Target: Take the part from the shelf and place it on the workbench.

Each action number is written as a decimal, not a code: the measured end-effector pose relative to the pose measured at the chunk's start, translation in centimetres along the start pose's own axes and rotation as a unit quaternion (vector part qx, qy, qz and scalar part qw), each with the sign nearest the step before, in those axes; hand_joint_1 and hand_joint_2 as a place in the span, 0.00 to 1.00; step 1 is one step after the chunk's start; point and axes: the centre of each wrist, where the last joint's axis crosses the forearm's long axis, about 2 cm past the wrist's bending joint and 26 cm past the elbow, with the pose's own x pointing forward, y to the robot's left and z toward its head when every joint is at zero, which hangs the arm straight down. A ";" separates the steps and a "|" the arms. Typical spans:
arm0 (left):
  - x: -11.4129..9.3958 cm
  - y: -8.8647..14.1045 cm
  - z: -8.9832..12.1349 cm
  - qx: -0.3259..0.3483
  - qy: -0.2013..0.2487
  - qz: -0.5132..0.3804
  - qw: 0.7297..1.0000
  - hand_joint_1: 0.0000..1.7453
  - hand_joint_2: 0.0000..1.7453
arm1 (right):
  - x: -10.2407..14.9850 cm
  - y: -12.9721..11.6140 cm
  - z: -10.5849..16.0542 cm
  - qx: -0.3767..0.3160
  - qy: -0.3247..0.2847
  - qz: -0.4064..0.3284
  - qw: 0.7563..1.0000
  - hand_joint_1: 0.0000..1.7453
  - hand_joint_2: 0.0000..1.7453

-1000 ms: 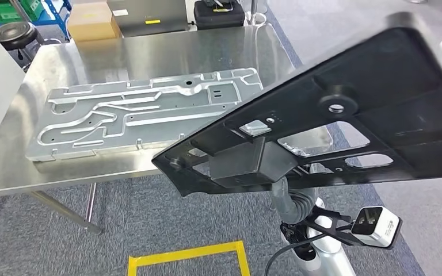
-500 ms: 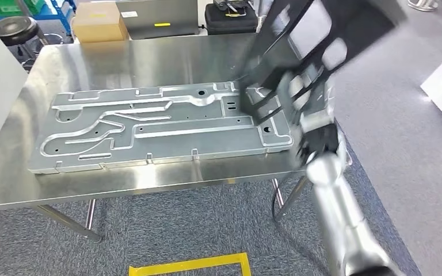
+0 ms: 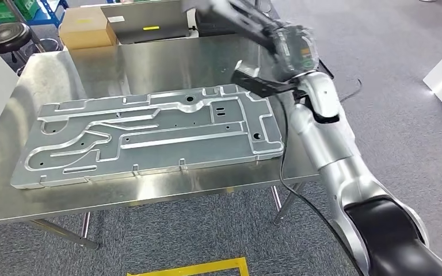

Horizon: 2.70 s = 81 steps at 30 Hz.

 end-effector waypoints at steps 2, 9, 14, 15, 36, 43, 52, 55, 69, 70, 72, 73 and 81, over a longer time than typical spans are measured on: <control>0.4 -0.1 -0.1 -0.004 -0.004 -0.004 1.000 0.00 1.00 | 2.9 1.8 -0.8 0.076 -0.037 0.046 0.995 1.00 1.00; 1.5 -0.8 -0.5 -0.021 -0.020 -0.014 0.999 0.00 1.00 | 11.7 8.0 1.8 0.251 -0.153 0.083 0.952 1.00 1.00; 1.3 -0.9 -0.4 -0.026 -0.020 -0.018 0.999 0.00 1.00 | 13.1 9.8 3.6 0.297 -0.175 0.086 0.935 1.00 1.00; 1.2 -0.9 -0.4 -0.027 -0.020 -0.018 0.999 0.00 1.00 | 13.2 9.9 3.6 0.305 -0.176 0.088 0.932 1.00 1.00; 1.5 -1.6 -0.4 -0.049 -0.037 -0.048 0.997 0.00 0.00 | 11.8 12.8 8.1 0.369 -0.080 0.060 0.924 0.00 0.00; 1.6 -1.8 -0.4 -0.052 -0.038 -0.055 0.996 0.00 0.00 | 10.6 13.0 8.7 0.316 -0.072 -0.040 0.945 0.00 0.00; 1.7 -2.2 -0.4 -0.055 -0.036 -0.052 0.996 0.00 0.00 | 9.3 10.1 5.3 0.128 -0.061 -0.313 0.939 0.00 0.00; 1.5 -2.1 -0.4 -0.051 -0.037 -0.043 0.997 0.00 0.00 | 8.4 8.8 5.3 0.053 -0.040 -0.436 0.898 0.00 0.00; -1.8 -0.7 0.8 -0.026 -0.026 -0.003 0.999 0.00 0.00 | -6.4 -2.2 22.5 -0.306 0.059 -0.358 0.880 0.00 0.00; -1.9 -0.7 0.8 -0.025 -0.027 -0.001 0.999 0.00 0.00 | -7.1 -3.0 24.7 -0.315 0.074 -0.348 0.880 0.00 0.00; -2.1 -0.6 0.9 -0.022 -0.029 0.002 0.999 0.00 0.00 | -8.0 -4.5 29.5 -0.320 0.108 -0.328 0.882 0.00 0.00; -2.2 -0.6 0.9 -0.021 -0.030 0.004 0.999 0.00 0.00 | -8.4 -5.4 31.6 -0.322 0.125 -0.316 0.884 0.00 0.00; -2.2 -0.6 0.9 -0.017 -0.032 0.012 0.999 0.00 0.00 | -9.4 -9.8 40.5 -0.333 0.212 -0.224 0.891 0.00 0.00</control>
